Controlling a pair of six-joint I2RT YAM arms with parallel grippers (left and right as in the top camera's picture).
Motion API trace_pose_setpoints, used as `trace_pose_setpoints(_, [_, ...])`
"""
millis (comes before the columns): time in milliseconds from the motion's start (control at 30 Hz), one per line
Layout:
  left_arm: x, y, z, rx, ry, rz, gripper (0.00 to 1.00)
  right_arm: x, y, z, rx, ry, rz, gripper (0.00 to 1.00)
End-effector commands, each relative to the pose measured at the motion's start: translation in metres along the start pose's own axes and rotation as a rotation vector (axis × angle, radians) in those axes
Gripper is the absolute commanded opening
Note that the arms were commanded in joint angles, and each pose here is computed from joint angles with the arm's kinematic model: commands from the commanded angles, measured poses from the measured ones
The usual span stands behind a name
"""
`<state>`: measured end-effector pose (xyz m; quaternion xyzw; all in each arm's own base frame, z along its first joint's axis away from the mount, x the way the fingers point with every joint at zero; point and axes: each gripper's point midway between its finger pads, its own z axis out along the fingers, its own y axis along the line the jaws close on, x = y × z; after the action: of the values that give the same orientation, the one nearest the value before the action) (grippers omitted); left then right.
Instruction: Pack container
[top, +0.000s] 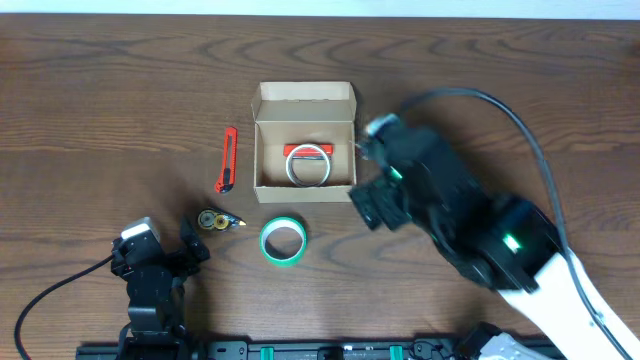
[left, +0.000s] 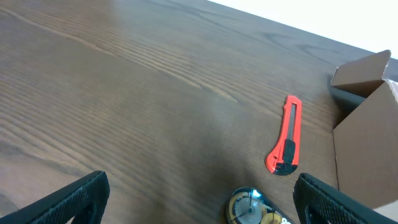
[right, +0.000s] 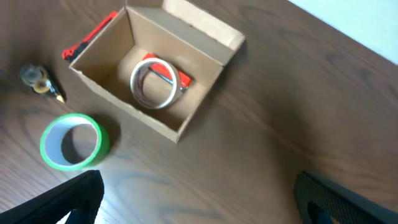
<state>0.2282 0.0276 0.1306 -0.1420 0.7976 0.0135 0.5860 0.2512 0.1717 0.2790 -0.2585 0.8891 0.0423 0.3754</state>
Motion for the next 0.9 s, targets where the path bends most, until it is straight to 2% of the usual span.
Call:
trace_pose_setpoints(0, [0.008, 0.004, 0.002, -0.019, 0.011, 0.011, 0.95, 0.023, -0.012, -0.017, 0.027, -0.06, 0.086, 0.99])
trace_pose_setpoints(267, [0.008, 0.004, 0.002, -0.018, 0.011, 0.011, 0.96, 0.06, -0.021, -0.043, 0.018, -0.181, 0.097, 0.99])
trace_pose_setpoints(867, [0.008, 0.004, 0.002, -0.019, 0.011, 0.011, 0.96, 0.065, -0.02, -0.047, 0.007, -0.181, 0.096, 0.99])
